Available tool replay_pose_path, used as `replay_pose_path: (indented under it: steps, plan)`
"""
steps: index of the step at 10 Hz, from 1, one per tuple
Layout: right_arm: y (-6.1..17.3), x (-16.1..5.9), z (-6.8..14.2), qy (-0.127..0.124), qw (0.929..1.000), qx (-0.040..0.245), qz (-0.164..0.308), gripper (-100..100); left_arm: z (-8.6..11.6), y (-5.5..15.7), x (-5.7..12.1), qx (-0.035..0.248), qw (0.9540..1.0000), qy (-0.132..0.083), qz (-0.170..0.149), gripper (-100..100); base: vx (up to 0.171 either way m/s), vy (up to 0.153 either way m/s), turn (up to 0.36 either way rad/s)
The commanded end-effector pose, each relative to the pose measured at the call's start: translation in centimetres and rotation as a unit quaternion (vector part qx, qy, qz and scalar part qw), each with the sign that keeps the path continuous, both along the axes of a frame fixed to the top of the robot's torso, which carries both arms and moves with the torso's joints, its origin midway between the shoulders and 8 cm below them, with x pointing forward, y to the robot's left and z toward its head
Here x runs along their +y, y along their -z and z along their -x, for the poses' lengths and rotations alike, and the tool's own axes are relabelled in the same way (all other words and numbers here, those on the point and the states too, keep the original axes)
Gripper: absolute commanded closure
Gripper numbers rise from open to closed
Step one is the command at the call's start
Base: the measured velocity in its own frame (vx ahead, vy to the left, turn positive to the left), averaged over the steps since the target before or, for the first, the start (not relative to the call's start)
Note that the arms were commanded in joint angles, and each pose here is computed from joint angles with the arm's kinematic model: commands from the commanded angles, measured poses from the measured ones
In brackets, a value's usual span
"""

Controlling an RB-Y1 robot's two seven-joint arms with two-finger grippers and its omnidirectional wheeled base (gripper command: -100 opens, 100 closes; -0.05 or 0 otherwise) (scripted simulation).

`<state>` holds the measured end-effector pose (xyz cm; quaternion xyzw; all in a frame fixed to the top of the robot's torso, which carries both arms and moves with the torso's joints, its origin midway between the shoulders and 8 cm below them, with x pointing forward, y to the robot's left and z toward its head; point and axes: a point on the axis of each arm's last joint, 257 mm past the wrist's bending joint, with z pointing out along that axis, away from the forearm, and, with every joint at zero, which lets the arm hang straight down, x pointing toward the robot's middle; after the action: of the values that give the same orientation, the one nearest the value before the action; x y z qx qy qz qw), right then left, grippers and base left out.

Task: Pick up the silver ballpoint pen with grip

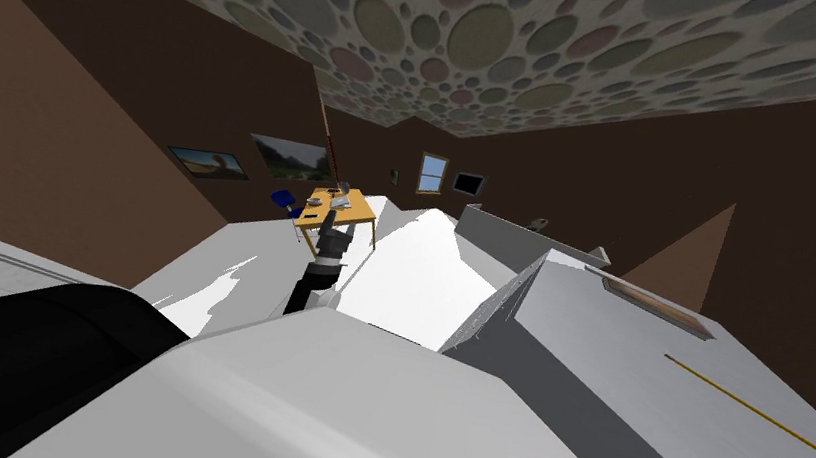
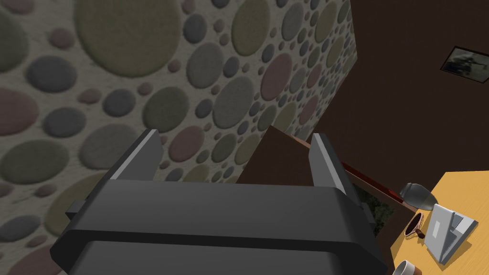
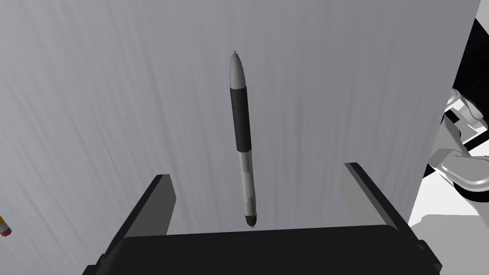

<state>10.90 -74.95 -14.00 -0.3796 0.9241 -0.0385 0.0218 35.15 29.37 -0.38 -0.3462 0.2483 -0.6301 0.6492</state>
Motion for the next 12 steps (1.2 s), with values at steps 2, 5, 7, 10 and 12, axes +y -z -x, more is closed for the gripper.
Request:
replay_pose_path:
  steps: [2,5,7,10,12]
  plan:
    - [1.4,-0.3,0.9,0.005,1.0,-0.001,0.001,-100,0.0,0.0,0.0,0.0,1.0,0.0,0.0,0,0.007,-0.001,0.043]
    - [2.3,-0.2,6.7,0.048,0.9977,0.047,-0.01,-100,0.0,0.0,0.0,0.0,1.0,0.0,0.0,0,0.002,0.002,0.014]
    - [2.3,-0.3,9.1,0.057,0.9956,0.075,-0.007,-100,0.0,0.0,0.0,0.0,1.0,0.0,0.0,0,0.0,0.0,0.0]
    - [2.5,-0.7,8.7,0.037,0.9954,0.088,0.001,-100,0.0,0.0,0.0,0.0,1.0,0.0,0.0,0,0.0,0.0,0.0]
    - [3.7,-0.7,9.7,0.043,0.9955,0.085,0.001,-100,0.0,0.0,0.0,0.0,1.0,0.0,0.0,0,0.005,-0.003,0.039]
